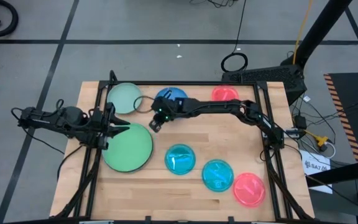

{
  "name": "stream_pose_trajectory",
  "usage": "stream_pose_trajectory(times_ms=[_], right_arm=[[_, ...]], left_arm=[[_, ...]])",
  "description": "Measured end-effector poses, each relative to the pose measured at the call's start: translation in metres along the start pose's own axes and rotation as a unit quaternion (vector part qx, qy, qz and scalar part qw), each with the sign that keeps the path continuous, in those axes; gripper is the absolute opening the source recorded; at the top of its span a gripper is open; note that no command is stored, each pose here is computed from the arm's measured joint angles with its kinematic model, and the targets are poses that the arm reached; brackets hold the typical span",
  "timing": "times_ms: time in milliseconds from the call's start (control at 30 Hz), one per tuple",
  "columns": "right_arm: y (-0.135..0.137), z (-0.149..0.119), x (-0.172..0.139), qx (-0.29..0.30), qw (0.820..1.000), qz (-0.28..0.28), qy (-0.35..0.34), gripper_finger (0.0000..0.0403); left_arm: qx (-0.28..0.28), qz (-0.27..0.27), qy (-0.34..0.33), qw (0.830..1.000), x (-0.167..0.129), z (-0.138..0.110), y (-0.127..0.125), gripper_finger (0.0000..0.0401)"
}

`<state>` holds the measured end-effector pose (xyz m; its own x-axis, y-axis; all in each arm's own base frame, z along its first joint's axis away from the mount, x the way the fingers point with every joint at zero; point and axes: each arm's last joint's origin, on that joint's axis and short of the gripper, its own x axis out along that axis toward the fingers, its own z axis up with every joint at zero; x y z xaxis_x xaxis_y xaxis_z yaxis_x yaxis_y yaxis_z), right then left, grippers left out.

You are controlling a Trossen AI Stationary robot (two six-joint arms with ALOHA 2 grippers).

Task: Stack plastic plates
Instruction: Stack the blue plate on top of the green plate

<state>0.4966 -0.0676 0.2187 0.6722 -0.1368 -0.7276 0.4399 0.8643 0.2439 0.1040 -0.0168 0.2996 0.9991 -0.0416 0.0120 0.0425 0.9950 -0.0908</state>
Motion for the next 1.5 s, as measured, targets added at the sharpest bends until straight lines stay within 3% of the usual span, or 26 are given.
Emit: stream_pose_trajectory(times_ms=[200, 433, 667, 867, 1133, 1367, 1500], right_arm=[[0.035, -0.026, -0.02, -0.098, 0.992, -0.065, 0.045, 0.0054], [0.05, -0.054, -0.065, -0.162, 0.964, -0.188, 0.094, 0.0054], [0.039, -0.088, -0.105, -0.215, 0.956, -0.177, 0.097, 0.0054], [0.015, -0.115, -0.13, -0.252, 0.96, -0.124, -0.015, 0.0054], [-0.022, -0.132, -0.17, -0.269, 0.946, -0.107, -0.145, 0.0054], [-0.033, -0.143, -0.193, -0.322, 0.914, -0.103, -0.223, 0.0054], [-0.035, -0.143, -0.201, -0.348, 0.902, -0.109, -0.233, 0.0054]], left_arm=[[-0.031, 0.006, 0.042, 0.999, 0.003, -0.008, 0.0, 0.0085], [-0.061, 0.044, 0.1, 0.992, 0.015, -0.021, 0.001, 0.0086], [-0.076, 0.067, 0.147, 0.984, 0.032, -0.032, 0.0, 0.0085], [-0.101, 0.095, 0.153, 0.978, 0.045, -0.038, -0.001, 0.0086], [-0.106, 0.214, 0.177, 0.955, 0.063, -0.054, 0.009, 0.0085], [-0.118, 0.26, 0.226, 0.931, 0.077, -0.07, 0.031, 0.0085], [-0.133, 0.283, 0.24, 0.919, 0.079, -0.07, 0.048, 0.0085]])
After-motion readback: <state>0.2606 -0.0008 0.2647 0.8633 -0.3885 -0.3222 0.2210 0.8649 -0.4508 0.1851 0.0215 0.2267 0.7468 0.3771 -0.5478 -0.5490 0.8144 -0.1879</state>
